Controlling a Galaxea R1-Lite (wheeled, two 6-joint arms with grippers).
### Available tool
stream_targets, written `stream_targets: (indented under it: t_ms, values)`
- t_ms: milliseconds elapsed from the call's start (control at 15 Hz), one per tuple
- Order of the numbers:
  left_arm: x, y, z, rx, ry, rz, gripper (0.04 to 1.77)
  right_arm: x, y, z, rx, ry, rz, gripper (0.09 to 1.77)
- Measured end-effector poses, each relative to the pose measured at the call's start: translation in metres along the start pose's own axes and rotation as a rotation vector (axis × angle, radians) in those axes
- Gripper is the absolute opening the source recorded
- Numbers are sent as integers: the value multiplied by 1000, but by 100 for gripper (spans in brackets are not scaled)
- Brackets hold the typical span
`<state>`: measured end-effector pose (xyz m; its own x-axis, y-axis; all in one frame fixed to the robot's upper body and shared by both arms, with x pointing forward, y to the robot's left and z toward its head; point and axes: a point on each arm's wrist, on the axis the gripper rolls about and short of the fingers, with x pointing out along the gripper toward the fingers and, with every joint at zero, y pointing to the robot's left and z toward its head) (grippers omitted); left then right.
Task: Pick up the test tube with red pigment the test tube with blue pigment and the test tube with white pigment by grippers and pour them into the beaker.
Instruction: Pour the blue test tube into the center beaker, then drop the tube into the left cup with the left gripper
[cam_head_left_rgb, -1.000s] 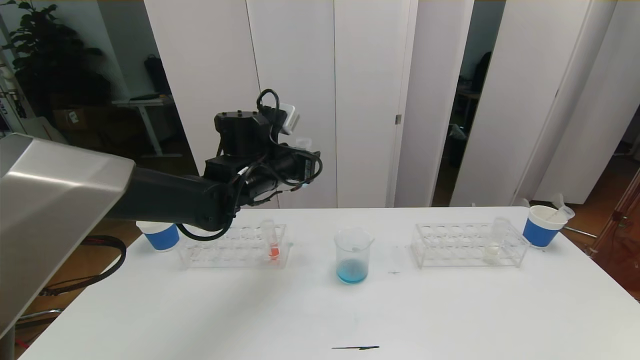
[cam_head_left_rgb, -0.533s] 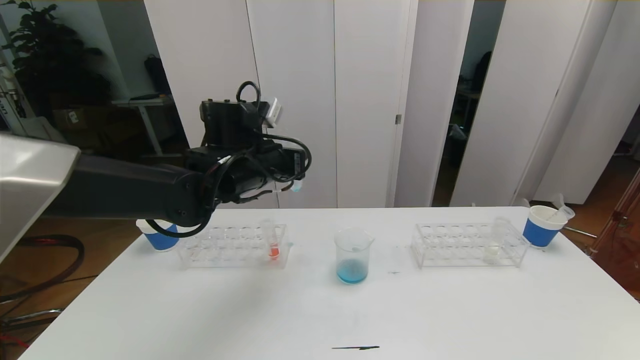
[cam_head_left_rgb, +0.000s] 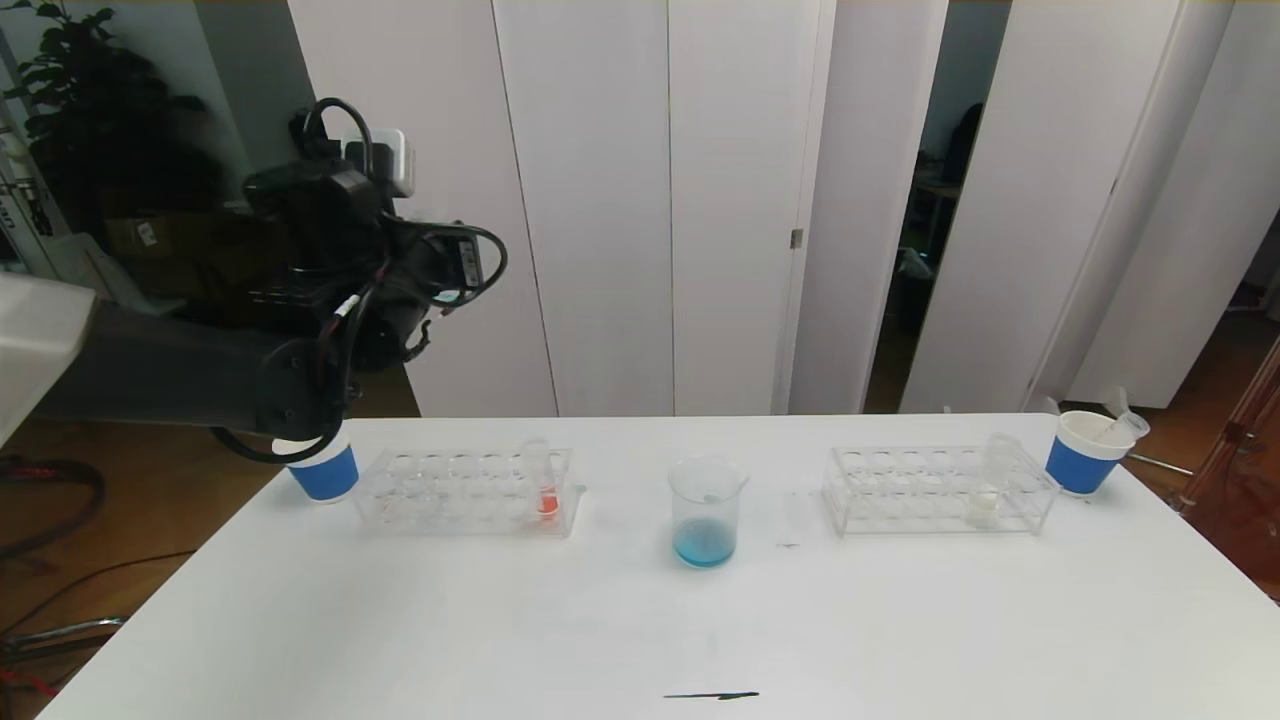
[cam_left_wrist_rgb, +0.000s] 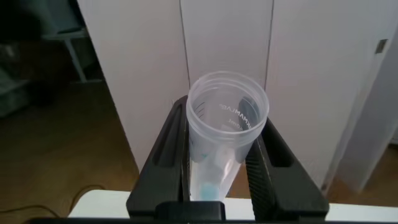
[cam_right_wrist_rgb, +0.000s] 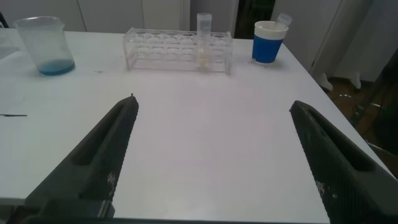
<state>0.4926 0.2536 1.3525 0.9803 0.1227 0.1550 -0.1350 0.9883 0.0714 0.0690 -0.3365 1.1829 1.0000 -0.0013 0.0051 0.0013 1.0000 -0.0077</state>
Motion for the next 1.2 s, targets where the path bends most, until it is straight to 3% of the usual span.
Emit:
stream_targets:
  t_ms: [267,533,867,1200]
  values:
    - [16,62,-12,16,-110,213,59,0,0,0,1,0,0,175]
    - [26,107,-60,69,-32,334,59,0,0,0,0,0,-1,175]
    - [38,140,-119,94,103,394,59,0,0,0,0,0,0,175]
    - [33,148,-170,54,270,378,59,0,0,0,0,0,-1,175]
